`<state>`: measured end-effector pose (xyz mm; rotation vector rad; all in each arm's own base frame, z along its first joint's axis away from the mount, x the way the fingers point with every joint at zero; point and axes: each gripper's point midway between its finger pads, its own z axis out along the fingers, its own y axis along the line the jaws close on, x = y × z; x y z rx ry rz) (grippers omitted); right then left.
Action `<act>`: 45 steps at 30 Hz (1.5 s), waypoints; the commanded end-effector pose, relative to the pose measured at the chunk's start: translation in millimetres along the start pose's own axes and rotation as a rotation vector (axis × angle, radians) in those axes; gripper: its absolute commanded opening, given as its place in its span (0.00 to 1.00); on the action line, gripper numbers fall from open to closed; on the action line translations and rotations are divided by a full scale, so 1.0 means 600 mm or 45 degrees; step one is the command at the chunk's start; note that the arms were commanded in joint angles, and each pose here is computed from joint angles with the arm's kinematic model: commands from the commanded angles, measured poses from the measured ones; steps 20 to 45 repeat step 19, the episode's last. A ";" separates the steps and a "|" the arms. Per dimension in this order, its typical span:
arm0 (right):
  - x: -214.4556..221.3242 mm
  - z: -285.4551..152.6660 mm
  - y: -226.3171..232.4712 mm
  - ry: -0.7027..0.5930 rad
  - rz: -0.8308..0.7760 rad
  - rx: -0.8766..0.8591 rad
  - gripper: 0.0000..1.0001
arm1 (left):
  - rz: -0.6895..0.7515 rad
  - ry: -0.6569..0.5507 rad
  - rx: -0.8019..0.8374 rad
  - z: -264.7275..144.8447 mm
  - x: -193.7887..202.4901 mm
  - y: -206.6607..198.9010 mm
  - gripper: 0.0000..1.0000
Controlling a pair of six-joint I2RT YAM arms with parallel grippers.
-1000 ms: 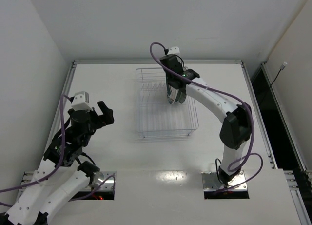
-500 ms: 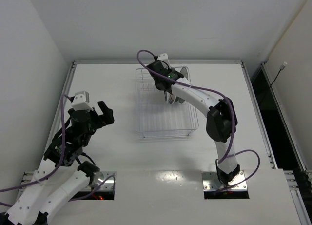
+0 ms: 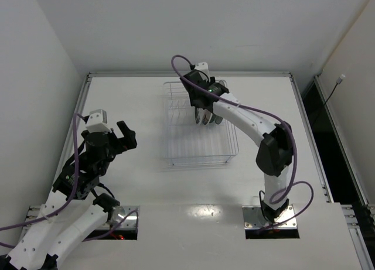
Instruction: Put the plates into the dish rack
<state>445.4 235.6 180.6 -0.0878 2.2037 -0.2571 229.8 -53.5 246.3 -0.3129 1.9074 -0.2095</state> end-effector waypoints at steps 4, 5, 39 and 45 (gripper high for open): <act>-0.081 -0.140 -0.080 -0.139 0.140 -0.062 0.71 | -0.005 -0.031 -0.037 0.002 -0.009 0.009 0.99; -0.085 -0.155 -0.086 -0.144 0.148 -0.084 0.75 | -0.005 -0.031 -0.037 0.002 -0.009 0.009 0.99; 0.188 -0.266 -0.194 0.108 0.071 -0.287 0.93 | 0.021 0.019 -0.138 0.021 0.008 0.024 0.99; 0.188 -0.266 -0.194 0.108 0.071 -0.287 0.93 | 0.021 0.019 -0.138 0.021 0.008 0.024 0.99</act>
